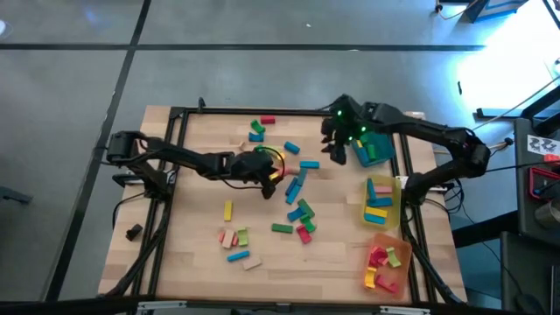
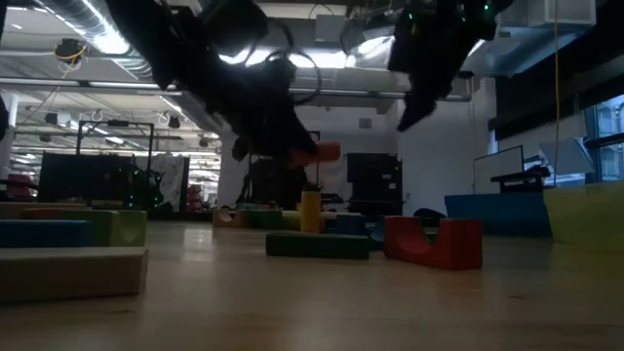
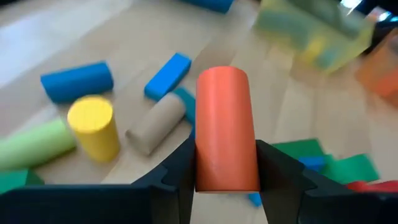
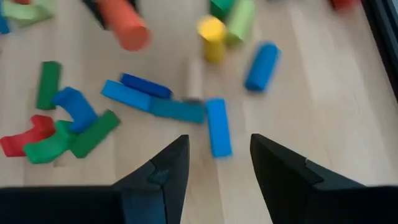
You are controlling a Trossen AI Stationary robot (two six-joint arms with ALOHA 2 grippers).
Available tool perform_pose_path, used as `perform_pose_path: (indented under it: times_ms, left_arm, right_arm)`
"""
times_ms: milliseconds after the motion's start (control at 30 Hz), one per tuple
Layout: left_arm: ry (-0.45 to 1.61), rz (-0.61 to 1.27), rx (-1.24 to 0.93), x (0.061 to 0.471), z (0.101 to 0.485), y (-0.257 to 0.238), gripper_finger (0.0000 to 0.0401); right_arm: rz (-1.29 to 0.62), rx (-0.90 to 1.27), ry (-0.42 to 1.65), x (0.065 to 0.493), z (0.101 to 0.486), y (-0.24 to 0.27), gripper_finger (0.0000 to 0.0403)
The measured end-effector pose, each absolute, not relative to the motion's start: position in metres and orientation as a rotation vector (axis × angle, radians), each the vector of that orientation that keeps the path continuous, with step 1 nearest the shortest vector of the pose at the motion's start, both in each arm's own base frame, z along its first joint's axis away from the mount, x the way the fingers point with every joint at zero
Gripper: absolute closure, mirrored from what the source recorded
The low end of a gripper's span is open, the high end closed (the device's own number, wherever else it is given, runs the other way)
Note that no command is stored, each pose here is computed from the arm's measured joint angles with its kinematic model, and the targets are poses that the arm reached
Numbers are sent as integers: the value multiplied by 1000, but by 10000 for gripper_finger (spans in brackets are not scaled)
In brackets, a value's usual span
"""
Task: Sort blocks by size
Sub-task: Put the orange cylindrical block into the blue bin
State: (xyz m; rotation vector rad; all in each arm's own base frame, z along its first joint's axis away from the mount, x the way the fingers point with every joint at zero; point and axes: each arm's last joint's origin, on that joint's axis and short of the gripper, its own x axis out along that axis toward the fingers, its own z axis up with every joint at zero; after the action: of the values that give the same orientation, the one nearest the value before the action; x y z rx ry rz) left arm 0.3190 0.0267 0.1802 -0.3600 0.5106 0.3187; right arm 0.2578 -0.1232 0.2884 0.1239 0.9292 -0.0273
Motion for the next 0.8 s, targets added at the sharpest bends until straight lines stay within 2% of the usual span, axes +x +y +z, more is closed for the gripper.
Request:
perform_pose_path:
  times_ms: [200, 400, 800]
  left_arm:
    - [395, 292, -357, 322, 195, 26, 272]
    - [274, 231, -305, 327, 207, 20, 275]
    - [162, 141, -250, 331, 219, -2, 272]
  right_arm:
    - [90, -28, 824, 283, 295, -86, 230]
    - [94, -154, 735, 299, 303, -53, 230]
    - [139, -179, 653, 309, 309, -23, 230]
